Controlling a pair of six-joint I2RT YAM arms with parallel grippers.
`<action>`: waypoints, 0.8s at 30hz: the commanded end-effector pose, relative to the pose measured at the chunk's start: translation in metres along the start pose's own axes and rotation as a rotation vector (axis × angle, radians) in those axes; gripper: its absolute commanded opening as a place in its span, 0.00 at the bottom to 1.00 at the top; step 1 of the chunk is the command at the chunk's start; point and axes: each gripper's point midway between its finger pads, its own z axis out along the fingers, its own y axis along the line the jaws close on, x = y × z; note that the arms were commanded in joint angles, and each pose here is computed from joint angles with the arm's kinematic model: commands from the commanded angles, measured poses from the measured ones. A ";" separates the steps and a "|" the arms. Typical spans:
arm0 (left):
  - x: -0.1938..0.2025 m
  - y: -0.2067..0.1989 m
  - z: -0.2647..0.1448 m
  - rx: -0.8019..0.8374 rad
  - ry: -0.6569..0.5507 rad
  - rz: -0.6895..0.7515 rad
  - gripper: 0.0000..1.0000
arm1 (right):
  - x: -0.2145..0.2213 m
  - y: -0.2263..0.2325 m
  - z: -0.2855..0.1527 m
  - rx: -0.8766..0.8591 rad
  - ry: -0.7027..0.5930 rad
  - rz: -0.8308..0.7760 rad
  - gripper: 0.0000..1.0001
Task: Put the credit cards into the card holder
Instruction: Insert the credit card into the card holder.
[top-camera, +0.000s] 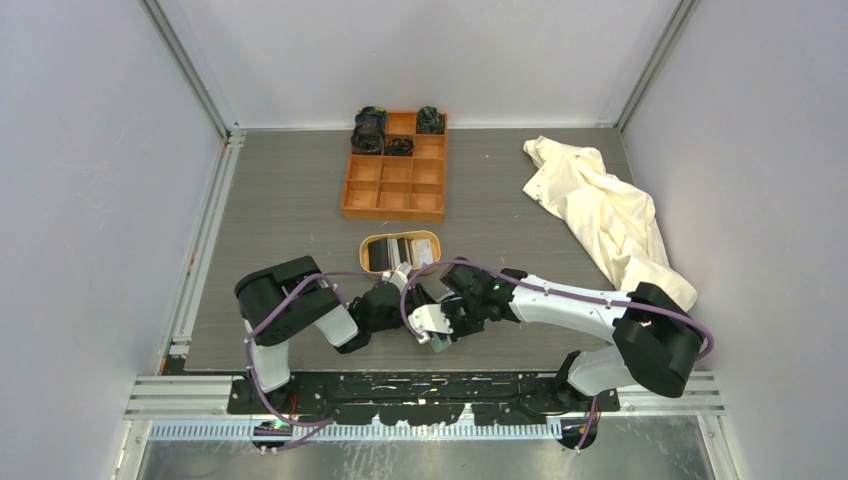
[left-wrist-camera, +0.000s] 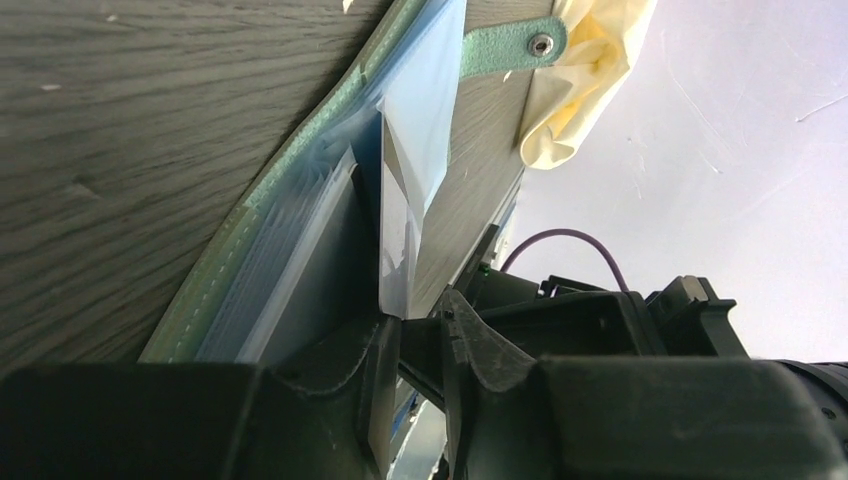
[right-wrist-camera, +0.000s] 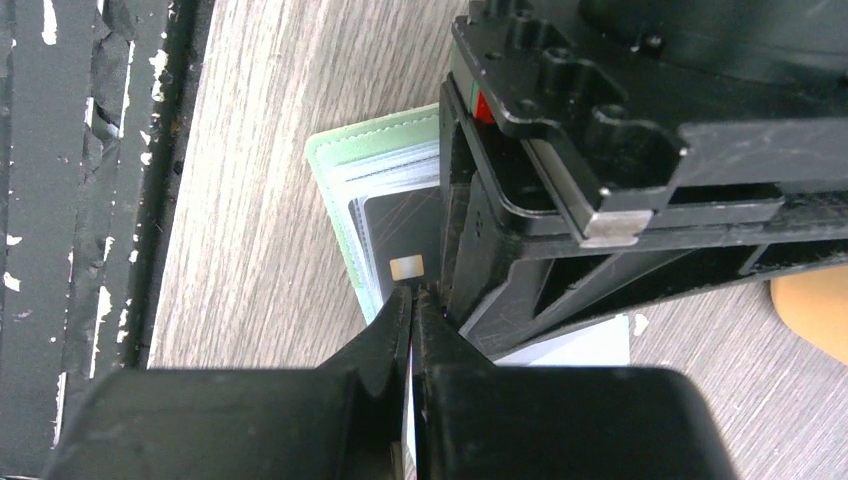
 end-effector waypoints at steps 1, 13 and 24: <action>0.008 0.052 -0.015 -0.194 0.030 0.038 0.25 | 0.008 -0.029 -0.009 0.116 0.049 0.019 0.02; 0.003 0.050 -0.031 -0.246 -0.001 0.084 0.26 | 0.006 -0.030 -0.011 0.115 0.031 0.041 0.03; -0.002 0.046 -0.057 -0.312 -0.030 0.163 0.26 | -0.020 -0.029 -0.033 0.050 -0.177 0.203 0.08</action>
